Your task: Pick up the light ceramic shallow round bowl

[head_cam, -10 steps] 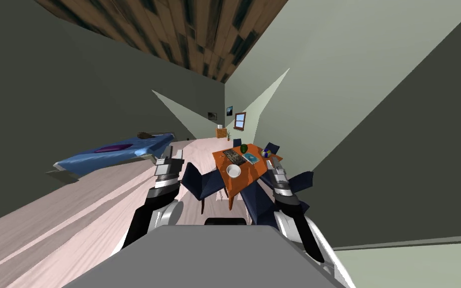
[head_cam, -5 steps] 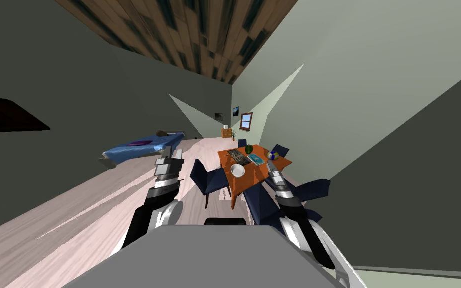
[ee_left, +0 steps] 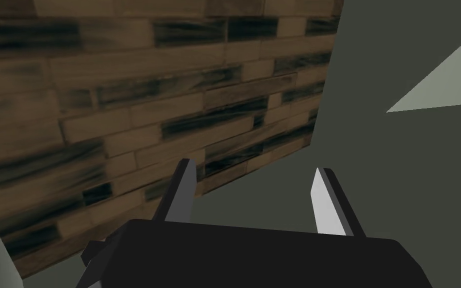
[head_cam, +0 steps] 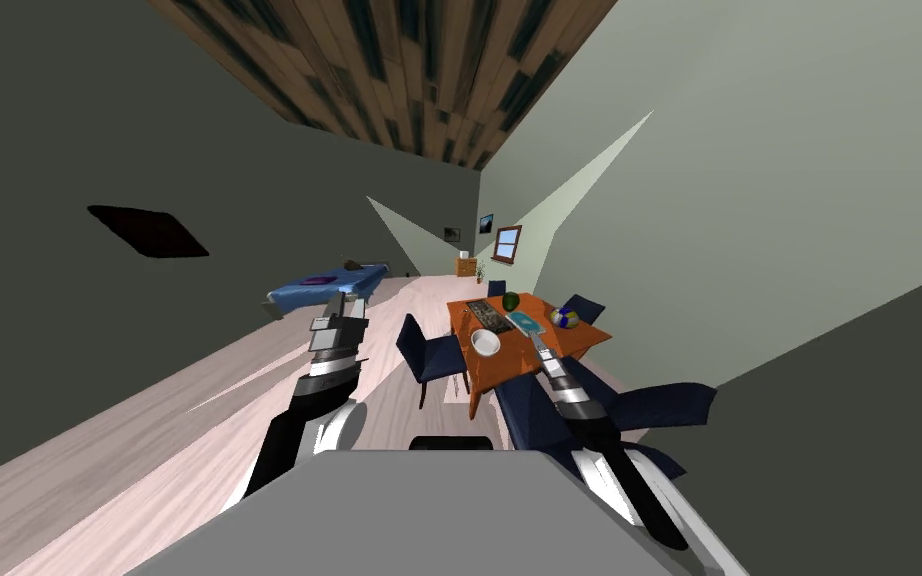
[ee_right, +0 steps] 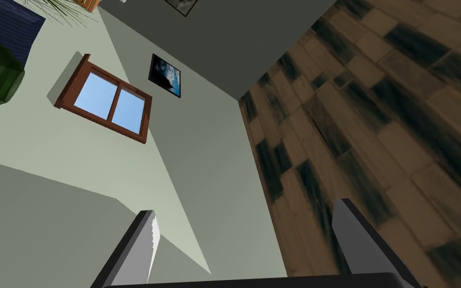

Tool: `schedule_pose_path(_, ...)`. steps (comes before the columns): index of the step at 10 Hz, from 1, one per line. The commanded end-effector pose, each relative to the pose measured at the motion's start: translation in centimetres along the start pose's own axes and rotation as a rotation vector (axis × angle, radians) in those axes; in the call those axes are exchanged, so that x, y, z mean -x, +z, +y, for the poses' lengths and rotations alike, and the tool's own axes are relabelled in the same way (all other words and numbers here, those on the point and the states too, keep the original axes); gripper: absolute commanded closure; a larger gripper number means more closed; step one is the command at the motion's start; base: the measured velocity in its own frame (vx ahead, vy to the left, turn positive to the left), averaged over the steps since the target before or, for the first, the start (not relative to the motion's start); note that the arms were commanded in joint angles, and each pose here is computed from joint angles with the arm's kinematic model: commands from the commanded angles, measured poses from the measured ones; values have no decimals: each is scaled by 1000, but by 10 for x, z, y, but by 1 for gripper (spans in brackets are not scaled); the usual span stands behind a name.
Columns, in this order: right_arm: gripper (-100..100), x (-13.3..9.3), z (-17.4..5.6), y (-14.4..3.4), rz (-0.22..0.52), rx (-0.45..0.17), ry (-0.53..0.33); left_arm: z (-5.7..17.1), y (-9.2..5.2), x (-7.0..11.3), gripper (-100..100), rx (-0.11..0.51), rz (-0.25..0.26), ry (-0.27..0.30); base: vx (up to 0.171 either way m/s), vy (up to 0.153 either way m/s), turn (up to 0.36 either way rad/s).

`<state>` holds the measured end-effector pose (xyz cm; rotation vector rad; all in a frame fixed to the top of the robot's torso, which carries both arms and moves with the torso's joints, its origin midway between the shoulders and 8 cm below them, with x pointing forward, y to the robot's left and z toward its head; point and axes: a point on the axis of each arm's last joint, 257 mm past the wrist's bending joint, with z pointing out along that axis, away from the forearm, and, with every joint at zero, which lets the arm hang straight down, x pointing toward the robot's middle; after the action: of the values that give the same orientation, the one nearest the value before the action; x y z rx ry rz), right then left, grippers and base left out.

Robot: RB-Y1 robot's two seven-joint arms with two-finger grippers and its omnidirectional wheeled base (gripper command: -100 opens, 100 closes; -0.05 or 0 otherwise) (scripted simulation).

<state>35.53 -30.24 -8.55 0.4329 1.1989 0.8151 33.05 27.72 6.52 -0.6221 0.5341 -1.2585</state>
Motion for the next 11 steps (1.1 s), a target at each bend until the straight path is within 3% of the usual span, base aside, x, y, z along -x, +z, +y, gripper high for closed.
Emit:
schedule_pose_path(1, -100, -7, -19, -9, 52, -56, -71, 0, 0, 0, 0, 0, 0, 0, -22, 13, 234)
schedule_pose_path(4, -100, -24, -53, -27, 154, -156, -171, 0, 0, 0, 0, 0, 0, 0, -26, 14, 300)
schedule_pose_path(5, -100, -24, -53, -27, 155, -155, -188, 0, 0, 0, 0, 0, 0, 0, -15, 8, 168)
schedule_pose_path(6, -100, -33, -71, -39, 211, -206, -233, 0, 0, 0, 0, 0, 0, 0, -17, 19, 265)
schedule_pose_path(7, -100, -33, -71, -39, 212, -205, -246, 0, 0, 0, 0, 0, 0, 0, -16, 12, 160)
schedule_pose_path(8, -100, -42, -89, -53, 271, -256, -291, 0, 0, 0, 0, 0, 0, 0, -16, 19, 403)
schedule_pose_path(11, -100, -51, -107, -69, 336, -303, -356, 0, 0, 0, 0, 0, 0, 0, -8, 13, 199)
